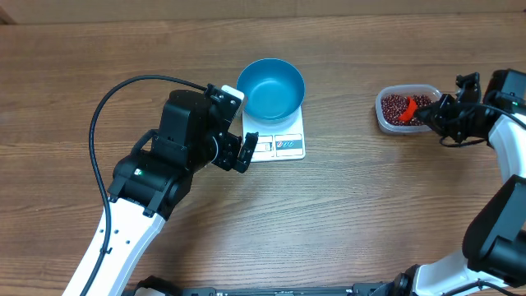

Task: Scoop item into bowl and weigh 150g on scale
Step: 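Scoop beans by dragging the red cup through the tub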

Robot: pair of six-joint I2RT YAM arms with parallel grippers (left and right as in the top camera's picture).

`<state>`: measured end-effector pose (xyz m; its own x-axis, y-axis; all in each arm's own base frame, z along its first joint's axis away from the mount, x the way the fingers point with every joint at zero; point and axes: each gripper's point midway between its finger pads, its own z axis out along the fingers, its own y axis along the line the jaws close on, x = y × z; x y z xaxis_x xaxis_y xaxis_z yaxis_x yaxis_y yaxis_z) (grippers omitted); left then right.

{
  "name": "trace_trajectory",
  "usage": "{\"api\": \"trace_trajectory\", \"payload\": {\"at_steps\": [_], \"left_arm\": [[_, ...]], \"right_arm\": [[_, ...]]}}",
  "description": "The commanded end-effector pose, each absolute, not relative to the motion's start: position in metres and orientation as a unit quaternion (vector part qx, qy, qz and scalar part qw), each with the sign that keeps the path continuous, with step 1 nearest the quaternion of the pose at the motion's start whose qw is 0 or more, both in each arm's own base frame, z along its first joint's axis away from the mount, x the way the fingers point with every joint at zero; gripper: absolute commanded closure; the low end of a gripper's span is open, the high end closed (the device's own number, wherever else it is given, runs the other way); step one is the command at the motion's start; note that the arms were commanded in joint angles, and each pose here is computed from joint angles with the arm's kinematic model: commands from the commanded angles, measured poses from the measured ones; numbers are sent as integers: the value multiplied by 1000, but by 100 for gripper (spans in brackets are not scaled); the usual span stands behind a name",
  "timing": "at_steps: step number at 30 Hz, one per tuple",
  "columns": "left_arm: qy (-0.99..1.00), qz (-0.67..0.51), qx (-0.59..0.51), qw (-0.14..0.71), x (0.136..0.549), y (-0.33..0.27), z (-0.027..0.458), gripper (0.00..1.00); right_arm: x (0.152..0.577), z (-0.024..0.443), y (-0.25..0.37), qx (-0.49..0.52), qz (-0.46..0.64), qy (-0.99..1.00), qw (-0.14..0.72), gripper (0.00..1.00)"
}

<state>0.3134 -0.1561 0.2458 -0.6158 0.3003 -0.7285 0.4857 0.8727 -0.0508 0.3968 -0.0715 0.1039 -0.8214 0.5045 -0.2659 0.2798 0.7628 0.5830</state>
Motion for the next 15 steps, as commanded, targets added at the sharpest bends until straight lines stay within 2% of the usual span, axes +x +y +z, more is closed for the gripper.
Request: {"api": "trace_trajectory", "payload": {"at_steps": [1, 15], "left_arm": [[885, -127, 230, 385, 311, -157, 251, 0], [885, -127, 230, 385, 311, -157, 251, 0]], "right_arm": [[396, 113, -69, 216, 319, 898, 214, 96], [389, 131, -88, 242, 385, 860, 233, 96]]}}
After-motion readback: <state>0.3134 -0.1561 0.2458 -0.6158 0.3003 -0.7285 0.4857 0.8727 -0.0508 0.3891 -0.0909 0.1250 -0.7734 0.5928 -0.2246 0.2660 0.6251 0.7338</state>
